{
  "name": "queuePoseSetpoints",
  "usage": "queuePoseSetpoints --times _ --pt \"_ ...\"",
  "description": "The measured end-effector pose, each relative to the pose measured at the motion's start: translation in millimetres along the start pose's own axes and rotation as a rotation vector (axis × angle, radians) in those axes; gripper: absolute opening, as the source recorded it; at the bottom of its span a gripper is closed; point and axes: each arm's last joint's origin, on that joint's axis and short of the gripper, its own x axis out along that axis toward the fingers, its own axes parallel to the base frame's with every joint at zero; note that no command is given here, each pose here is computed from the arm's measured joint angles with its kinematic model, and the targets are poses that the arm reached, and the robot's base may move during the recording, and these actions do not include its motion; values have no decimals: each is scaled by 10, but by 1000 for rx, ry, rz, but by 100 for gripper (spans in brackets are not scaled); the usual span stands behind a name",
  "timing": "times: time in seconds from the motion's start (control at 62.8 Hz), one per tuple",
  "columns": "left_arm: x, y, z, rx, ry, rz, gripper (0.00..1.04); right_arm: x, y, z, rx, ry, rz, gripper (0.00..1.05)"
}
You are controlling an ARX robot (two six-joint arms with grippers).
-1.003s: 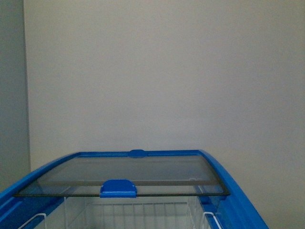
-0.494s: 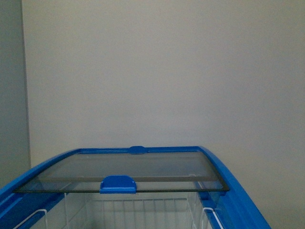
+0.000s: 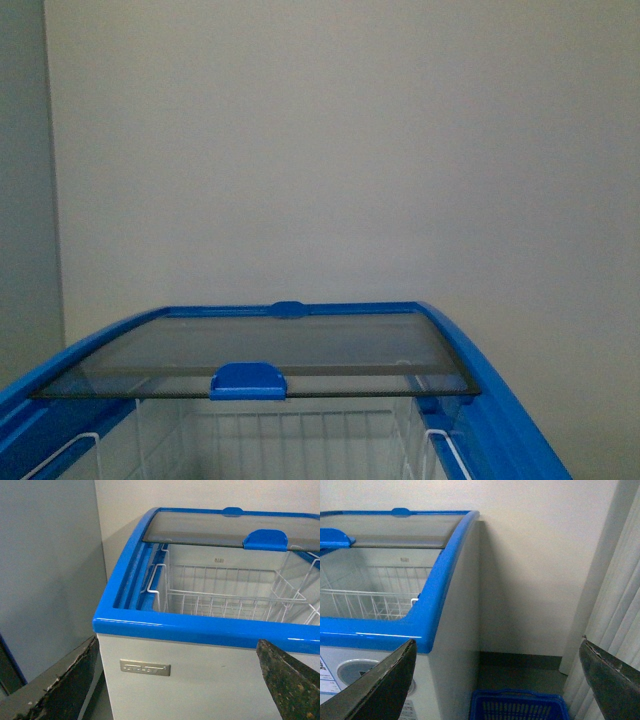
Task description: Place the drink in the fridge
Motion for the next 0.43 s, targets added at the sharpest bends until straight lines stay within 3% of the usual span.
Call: queuePoseSetpoints --times 0.43 --pt "0 0 0 0 0 0 97 0 0 0 0 0 0 97"
